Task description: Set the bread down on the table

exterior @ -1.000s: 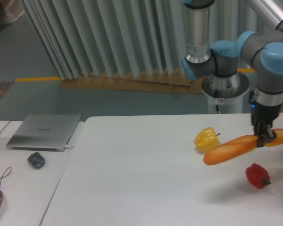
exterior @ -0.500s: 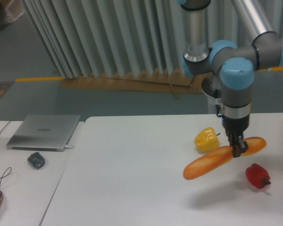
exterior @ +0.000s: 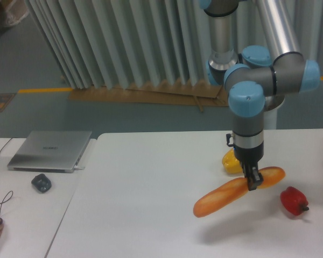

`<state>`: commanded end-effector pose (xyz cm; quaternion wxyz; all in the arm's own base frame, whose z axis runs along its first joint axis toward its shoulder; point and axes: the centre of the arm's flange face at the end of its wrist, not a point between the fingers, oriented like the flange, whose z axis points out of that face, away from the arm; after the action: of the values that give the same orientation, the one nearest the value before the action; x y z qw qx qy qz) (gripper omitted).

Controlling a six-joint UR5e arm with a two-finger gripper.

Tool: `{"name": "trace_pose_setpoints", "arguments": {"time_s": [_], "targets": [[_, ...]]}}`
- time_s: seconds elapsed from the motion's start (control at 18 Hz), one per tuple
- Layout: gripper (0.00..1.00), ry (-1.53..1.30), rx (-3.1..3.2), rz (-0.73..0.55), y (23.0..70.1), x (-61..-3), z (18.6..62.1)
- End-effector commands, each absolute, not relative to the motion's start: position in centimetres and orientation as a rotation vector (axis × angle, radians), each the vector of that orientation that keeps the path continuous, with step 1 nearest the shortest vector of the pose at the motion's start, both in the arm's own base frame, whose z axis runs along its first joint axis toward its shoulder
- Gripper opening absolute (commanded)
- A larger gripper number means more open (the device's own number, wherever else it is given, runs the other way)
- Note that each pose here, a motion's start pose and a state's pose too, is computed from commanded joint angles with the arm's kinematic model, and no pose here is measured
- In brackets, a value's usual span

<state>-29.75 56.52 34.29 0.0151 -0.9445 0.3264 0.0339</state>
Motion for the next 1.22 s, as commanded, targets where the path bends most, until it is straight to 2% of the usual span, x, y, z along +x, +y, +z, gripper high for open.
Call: {"name": "trace_pose_setpoints", "arguments": {"time_s": [0.17, 0.22, 0.28, 0.33, 0.39, 1.11, 1.22], "targets": [[0.41, 1.026, -2.933, 0.108, 56.6, -29.8, 34.2], [0.52, 1.028, -2.932, 0.112, 56.6, -29.8, 34.3], [0.7, 1.026, -2.932, 0.114, 56.6, -29.8, 34.3], [0.97, 1.025, -2.929, 0.116, 56.6, -29.8, 34.3], [1.0, 1.025, -2.922, 0.132, 56.7, -29.9, 34.4], [1.0, 1.084, -2.875, 0.175, 55.9, -30.4, 36.4], [1.0, 1.061, -2.867, 0.214, 55.1, -30.6, 38.3]]}}
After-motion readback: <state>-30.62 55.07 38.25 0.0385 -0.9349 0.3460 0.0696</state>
